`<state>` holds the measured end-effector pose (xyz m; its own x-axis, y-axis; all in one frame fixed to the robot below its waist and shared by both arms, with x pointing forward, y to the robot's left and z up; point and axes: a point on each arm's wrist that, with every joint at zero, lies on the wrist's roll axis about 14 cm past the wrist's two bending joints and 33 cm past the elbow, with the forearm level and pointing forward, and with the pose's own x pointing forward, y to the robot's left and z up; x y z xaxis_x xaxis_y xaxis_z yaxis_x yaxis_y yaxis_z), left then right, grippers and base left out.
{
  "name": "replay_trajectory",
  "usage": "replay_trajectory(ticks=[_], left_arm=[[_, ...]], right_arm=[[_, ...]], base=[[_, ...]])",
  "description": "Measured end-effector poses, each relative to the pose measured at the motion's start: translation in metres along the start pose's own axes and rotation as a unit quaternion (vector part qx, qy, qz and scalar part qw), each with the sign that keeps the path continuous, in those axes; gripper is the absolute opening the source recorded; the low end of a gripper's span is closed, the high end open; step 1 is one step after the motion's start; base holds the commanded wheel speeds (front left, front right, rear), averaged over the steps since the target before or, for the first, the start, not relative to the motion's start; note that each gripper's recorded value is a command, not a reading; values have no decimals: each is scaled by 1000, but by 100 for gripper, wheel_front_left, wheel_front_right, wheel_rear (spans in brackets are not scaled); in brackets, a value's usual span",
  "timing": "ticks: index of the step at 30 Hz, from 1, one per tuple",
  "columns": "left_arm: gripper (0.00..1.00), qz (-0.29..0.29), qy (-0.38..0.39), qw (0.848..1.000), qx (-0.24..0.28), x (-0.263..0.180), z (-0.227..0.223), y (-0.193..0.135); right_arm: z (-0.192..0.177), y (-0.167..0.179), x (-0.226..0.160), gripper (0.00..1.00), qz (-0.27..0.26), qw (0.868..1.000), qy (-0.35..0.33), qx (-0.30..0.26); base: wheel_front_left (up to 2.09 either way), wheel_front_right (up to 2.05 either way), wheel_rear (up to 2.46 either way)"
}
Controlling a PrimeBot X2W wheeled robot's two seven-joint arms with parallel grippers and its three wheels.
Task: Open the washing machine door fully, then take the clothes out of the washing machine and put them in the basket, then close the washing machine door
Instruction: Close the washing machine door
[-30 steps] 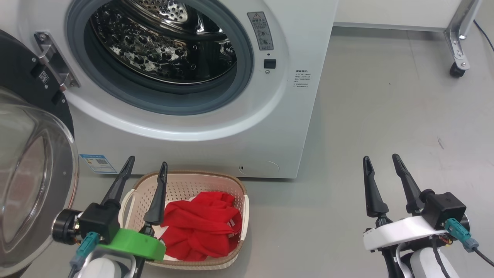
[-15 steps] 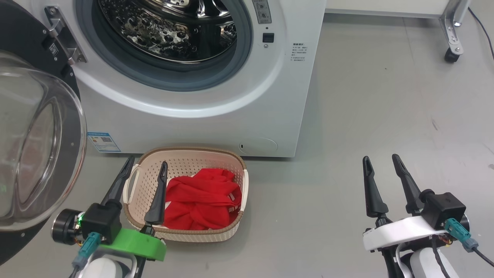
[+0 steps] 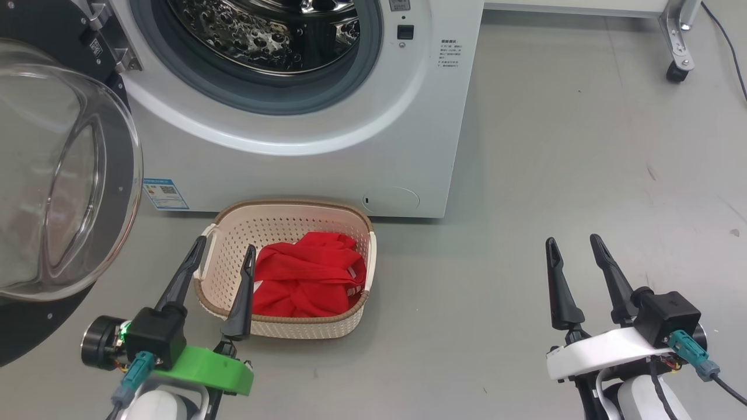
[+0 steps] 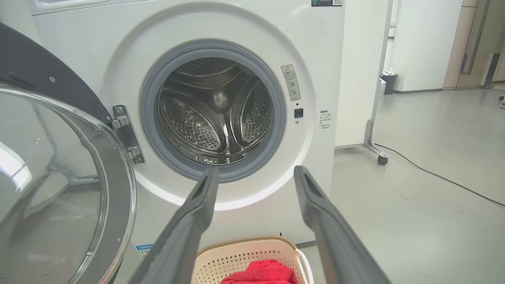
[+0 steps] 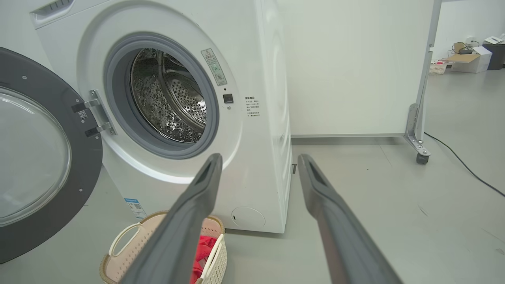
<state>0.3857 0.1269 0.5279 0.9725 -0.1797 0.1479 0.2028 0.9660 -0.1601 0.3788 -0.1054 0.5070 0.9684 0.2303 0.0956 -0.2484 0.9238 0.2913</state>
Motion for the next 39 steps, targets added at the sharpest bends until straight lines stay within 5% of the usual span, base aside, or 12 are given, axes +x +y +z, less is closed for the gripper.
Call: replay_trajectory(ticks=[39], left_arm=[[100, 6, 2, 1000, 2, 2, -2, 2]], right_arm=[[-5, -2, 1, 100, -3, 1000, 6, 2]], base=[[-11, 11, 0]])
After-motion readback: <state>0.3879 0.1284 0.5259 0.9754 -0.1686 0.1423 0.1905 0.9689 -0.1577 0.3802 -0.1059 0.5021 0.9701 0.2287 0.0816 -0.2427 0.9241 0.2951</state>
